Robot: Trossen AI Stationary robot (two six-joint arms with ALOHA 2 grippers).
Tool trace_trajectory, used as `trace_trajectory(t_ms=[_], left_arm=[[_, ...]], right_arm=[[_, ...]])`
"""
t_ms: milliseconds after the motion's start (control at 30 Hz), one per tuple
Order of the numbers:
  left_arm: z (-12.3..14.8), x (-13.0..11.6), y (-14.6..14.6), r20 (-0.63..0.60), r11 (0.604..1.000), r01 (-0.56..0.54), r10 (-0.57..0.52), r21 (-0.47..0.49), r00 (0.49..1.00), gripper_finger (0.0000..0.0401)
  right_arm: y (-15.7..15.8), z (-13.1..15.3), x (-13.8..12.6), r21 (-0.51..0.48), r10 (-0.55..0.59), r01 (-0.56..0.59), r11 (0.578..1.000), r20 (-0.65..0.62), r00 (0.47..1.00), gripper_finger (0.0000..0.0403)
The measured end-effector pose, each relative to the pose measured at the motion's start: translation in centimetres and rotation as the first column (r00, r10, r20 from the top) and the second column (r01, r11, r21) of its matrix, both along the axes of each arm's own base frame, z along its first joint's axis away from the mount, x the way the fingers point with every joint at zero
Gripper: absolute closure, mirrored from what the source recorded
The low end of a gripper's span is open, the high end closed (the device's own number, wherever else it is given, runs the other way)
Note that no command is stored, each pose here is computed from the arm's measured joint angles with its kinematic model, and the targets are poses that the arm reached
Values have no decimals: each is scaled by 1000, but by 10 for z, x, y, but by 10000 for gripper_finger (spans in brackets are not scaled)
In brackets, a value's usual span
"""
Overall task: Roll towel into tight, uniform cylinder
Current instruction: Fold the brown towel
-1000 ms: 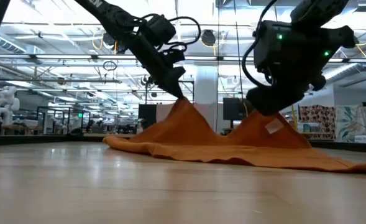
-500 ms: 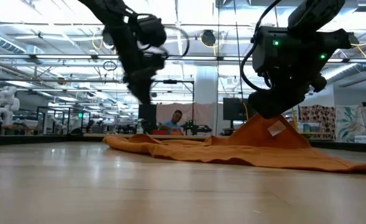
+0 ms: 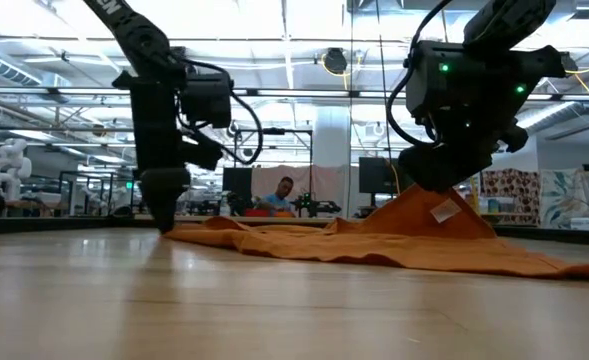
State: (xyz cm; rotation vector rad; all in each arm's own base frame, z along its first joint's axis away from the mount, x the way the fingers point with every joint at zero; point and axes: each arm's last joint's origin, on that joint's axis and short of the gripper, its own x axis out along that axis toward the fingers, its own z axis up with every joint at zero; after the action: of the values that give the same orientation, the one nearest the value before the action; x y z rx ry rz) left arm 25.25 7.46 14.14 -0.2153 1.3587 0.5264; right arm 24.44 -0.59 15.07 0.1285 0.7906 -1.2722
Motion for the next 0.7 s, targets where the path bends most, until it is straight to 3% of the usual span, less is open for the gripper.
trace_trajectory(t_ms=[100,300,533,700], left_arm=[[1,9,-6,74,999,37,-38,7,997,216],[18,18,-16,215,991,123,-108,-58,971,382],[77,30,-17,428,989,146,-137,13,893,391],[109,45,-9,593,968,183,-251,174,765,395]], right_arm=[[0,0,1,1,0,0,1000,13,1000,340],[1,0,2,6,2,-2,1000,17,1000,297],[1,0,4,11,7,-7,1000,38,999,277],[1,0,7,9,28,-28,1000,51,998,278]])
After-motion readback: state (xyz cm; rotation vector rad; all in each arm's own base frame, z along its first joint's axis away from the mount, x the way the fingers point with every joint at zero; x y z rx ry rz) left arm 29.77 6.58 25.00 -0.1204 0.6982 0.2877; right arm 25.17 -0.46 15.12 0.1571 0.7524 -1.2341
